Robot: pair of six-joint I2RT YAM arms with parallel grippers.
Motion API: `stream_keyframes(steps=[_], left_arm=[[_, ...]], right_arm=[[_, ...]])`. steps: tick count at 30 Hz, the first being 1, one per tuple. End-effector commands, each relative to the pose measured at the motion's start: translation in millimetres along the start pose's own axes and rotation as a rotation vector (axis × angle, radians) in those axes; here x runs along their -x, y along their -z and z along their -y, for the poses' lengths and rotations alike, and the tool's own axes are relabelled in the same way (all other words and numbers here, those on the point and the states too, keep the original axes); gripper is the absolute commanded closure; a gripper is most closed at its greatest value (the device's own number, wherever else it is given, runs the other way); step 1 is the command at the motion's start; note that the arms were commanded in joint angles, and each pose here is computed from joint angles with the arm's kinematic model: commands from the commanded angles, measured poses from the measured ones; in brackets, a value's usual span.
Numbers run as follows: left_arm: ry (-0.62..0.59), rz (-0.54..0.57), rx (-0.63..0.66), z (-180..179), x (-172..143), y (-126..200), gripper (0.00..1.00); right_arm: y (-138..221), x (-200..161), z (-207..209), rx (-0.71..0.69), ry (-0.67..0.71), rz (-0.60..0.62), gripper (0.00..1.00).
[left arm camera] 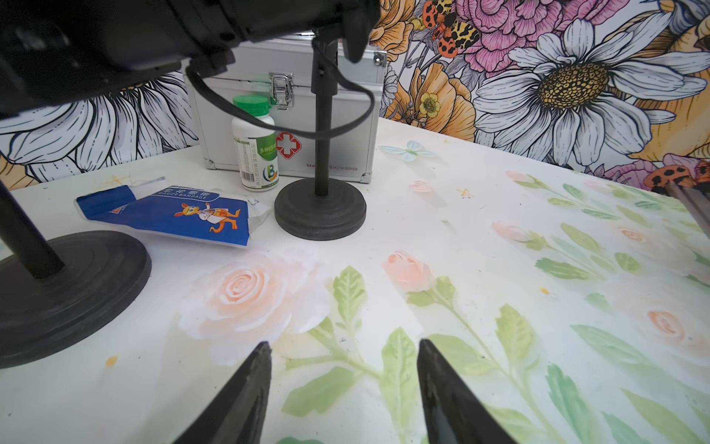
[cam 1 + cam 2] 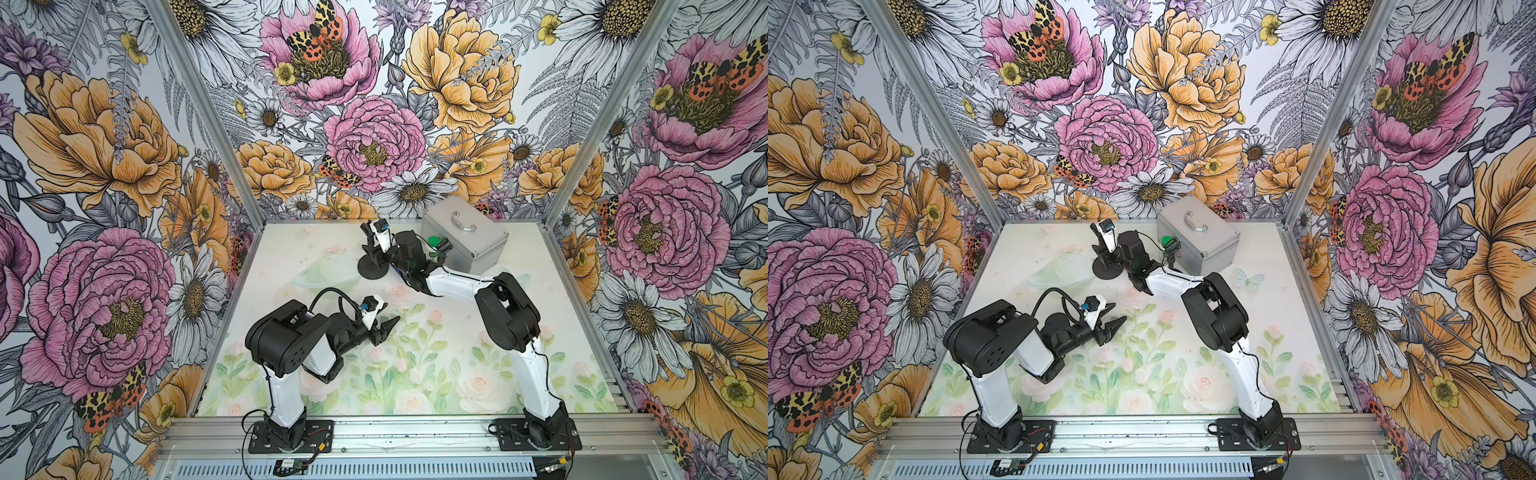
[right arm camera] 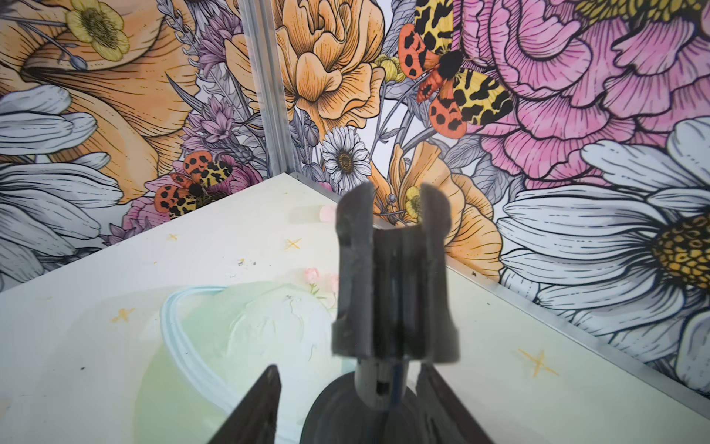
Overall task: Assemble a microphone stand
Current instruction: Place the microphone stand at the center of the board, then reset both arms
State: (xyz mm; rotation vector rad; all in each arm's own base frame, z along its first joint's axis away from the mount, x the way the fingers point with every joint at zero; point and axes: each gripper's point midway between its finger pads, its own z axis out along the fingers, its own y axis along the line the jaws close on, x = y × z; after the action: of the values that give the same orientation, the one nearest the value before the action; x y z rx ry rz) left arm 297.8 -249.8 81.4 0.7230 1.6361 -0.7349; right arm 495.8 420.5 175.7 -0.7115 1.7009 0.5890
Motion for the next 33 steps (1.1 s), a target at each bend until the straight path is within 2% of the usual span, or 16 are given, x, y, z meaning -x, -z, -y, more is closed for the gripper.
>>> stream_keyframes(steps=[1, 4, 8, 9, 11, 12, 13, 14, 19, 24, 27, 28, 31, 33], left_arm=[[0.002, 0.007, -0.012, 0.5, 1.3, -2.0, 0.39], [0.005, 0.011, -0.01, -0.2, 2.6, -1.6, 0.39], [0.014, 0.016, 0.004, -4.2, 4.3, -1.1, 0.39], [0.012, 0.017, 0.01, -4.7, 4.9, -0.6, 0.34], [0.01, 0.023, 0.033, -8.1, 7.6, 1.8, 0.02], [0.003, 0.027, 0.05, -10.3, 9.1, 4.1, 0.01], [-0.016, 0.048, 0.069, -12.4, 17.3, 6.8, 0.01], [-0.03, 0.067, 0.088, -14.8, 24.8, 8.7, 0.01], [-0.045, 0.132, 0.218, -33.7, 54.1, 21.6, 0.01], [-0.082, 0.041, 0.381, -54.8, 52.9, 31.4, 0.01], [-0.15, 0.031, 0.502, -60.8, 68.0, 45.7, 0.01], [-0.14, 0.023, 0.533, -63.1, 72.9, 51.0, 0.01], [-0.11, 0.003, 0.538, -63.1, 90.7, 56.3, 0.01], [-0.147, -0.018, 0.583, -65.5, 101.7, 60.7, 0.01]], right_arm=[[28.9, 41.9, -23.8, 0.131, 0.003, 0.088, 0.41], [54.5, 39.2, -42.3, 0.206, 0.0, 0.093, 0.41], [105.2, 24.0, -52.5, 0.212, 0.017, 0.062, 0.4], [119.0, 23.2, -53.1, 0.206, 0.026, 0.061, 0.39], [148.0, 15.0, -54.0, 0.201, 0.036, 0.039, 0.37], [163.2, 11.0, -54.5, 0.192, 0.044, 0.022, 0.33], [178.1, 4.9, -54.2, 0.181, 0.053, 0.002, 0.19], [189.7, -1.5, -53.5, 0.167, 0.063, -0.018, 0.01], [243.0, -28.0, -29.1, 0.04, 0.073, -0.062, 0.0], [273.2, -41.1, 14.7, -0.119, 0.055, -0.064, 0.0], [292.7, -52.2, 55.2, -0.283, 0.041, -0.079, 0.0], [300.9, -57.4, 70.3, -0.343, 0.026, -0.084, 0.0], [326.2, -72.2, 109.7, -0.502, -0.035, -0.072, 0.0], [342.7, -75.3, 128.8, -0.59, -0.052, -0.048, 0.0]])
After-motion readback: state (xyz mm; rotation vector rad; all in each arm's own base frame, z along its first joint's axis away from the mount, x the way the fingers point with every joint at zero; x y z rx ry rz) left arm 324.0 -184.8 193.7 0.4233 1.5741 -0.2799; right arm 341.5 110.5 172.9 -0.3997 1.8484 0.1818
